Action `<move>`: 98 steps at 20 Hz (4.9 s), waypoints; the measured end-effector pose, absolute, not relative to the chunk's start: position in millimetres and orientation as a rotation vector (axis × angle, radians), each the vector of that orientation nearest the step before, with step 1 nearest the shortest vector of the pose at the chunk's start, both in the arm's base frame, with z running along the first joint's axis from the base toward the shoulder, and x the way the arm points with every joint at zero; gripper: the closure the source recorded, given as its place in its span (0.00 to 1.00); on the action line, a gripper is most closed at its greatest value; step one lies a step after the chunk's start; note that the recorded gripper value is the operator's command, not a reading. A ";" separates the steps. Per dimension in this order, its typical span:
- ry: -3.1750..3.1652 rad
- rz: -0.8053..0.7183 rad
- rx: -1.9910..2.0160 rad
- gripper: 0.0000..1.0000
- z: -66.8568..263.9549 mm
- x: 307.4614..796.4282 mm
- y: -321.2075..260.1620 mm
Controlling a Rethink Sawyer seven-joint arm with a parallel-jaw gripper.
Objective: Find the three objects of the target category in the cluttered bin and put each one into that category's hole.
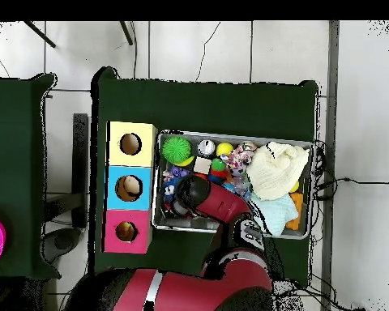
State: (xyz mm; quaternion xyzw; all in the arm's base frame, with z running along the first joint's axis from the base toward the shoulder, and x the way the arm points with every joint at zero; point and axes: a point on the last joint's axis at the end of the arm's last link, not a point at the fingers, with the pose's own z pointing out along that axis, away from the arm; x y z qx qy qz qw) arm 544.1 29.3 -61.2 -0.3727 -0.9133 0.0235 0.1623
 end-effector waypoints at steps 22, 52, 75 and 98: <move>-2.597 0.032 -1.048 1.00 -51.3 577.8 28.5; -2.785 -0.155 -1.082 1.00 69.5 699.9 64.4; -2.780 -0.074 -1.264 1.00 71.1 657.1 -25.0; -2.767 0.028 -1.352 1.00 24.3 576.0 -101.8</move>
